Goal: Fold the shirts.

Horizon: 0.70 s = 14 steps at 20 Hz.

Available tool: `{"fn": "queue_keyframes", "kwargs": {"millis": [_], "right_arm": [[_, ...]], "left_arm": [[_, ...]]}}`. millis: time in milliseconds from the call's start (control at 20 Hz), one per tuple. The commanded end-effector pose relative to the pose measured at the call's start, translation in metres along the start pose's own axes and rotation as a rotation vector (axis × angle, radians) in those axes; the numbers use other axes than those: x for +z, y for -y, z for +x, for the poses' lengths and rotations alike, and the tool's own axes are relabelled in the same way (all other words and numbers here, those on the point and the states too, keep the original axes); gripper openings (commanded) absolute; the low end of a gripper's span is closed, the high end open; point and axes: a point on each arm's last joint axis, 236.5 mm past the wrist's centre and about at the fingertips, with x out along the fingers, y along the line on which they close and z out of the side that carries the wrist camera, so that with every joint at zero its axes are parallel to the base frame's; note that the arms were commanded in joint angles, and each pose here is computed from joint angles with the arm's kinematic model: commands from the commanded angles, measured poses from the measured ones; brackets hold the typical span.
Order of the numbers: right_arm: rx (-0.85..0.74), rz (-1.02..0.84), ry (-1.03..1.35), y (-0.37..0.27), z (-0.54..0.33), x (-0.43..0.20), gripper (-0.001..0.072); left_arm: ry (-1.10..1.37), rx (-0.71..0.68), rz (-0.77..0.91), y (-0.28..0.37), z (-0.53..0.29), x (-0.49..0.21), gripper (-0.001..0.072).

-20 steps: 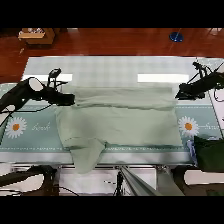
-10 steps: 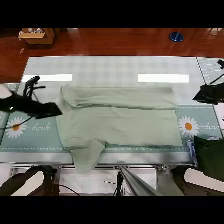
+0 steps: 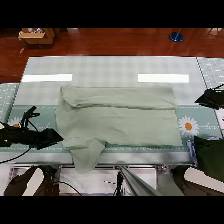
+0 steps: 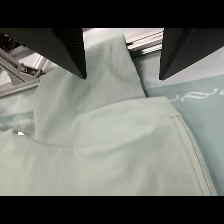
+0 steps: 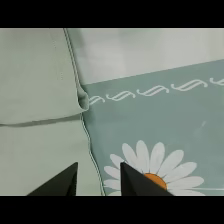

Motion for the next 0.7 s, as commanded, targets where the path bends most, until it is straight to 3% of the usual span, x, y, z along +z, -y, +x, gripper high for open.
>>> {"fn": "queue_keyframes", "kwargs": {"millis": [0, 600, 650], "right_arm": [[0.036, 0.001, 0.019, -0.007, 0.001, 0.004, 0.0375], [0.087, 0.009, 0.002, -0.019, 0.0, 0.0, 0.0376], [0.108, 0.012, 0.001, -0.024, -0.001, 0.0, 0.0377]], "left_arm": [[-0.089, -0.038, -0.054, -0.005, 0.012, -0.01, 0.055], [-0.086, 0.056, -0.129, -0.042, 0.071, 0.031, 0.0551], [-0.102, 0.059, -0.124, -0.042, 0.077, 0.03, 0.047]]}}
